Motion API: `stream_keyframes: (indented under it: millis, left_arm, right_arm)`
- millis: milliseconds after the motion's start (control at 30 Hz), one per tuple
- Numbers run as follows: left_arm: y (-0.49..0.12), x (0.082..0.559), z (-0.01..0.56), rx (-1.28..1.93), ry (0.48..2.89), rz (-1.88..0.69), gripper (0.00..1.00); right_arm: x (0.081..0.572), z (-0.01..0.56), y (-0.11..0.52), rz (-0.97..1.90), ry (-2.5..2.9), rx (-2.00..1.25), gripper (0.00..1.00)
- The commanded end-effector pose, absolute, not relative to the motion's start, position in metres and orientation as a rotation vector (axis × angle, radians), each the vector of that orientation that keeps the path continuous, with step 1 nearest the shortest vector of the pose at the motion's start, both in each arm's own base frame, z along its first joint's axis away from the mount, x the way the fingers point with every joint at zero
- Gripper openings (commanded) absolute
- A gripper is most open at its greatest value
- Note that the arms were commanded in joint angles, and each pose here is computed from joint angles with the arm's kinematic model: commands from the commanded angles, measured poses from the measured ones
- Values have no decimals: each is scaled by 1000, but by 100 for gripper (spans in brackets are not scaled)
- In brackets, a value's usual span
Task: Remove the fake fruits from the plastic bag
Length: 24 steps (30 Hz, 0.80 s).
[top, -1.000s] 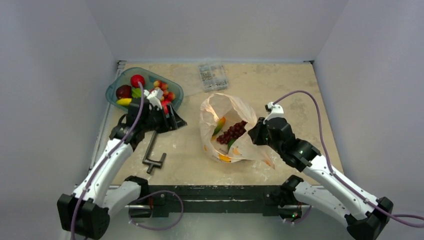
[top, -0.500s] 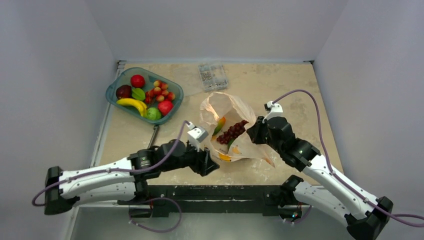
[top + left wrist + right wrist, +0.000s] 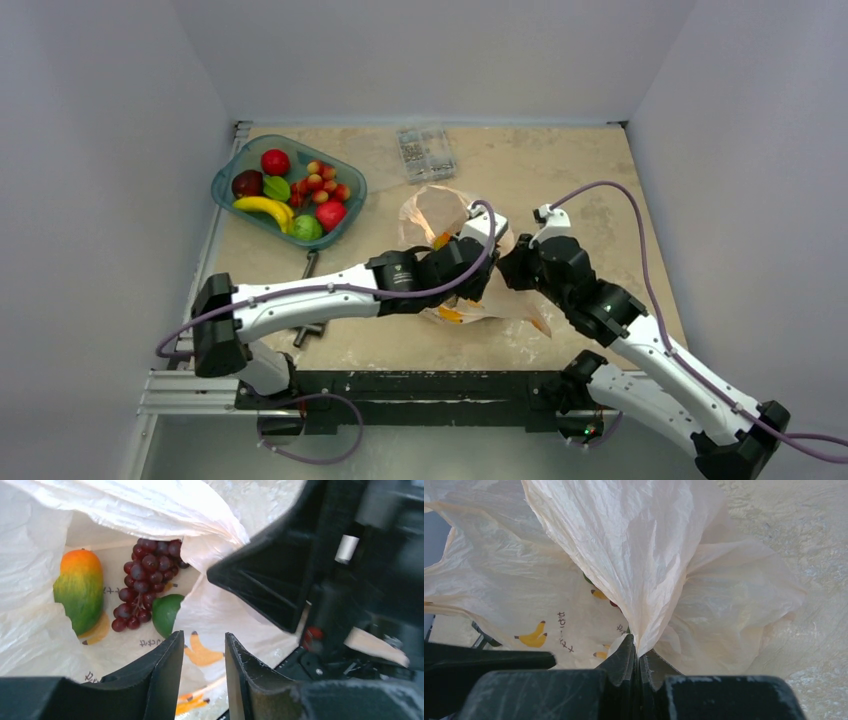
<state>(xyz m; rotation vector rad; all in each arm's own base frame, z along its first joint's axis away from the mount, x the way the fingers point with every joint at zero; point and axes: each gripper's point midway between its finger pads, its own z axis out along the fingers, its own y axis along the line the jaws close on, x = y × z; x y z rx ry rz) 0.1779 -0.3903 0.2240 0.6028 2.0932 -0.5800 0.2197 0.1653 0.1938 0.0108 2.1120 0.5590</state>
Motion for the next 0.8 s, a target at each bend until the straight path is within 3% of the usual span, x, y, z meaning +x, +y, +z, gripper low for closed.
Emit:
stream_keyframes:
  millis: [0,600,767]
  left_arm:
    - [-379,197,197,671,2176,-340,34]
    - [-355,280,122,679,2142,110,30]
    - [-346,298,114,690,2136,187,38]
  right_arm:
    - [222,217,163,574,2051,41,0]
    - [220,214,166,590,2064,29,0]
    - [221,211,165,582,2069,32,0]
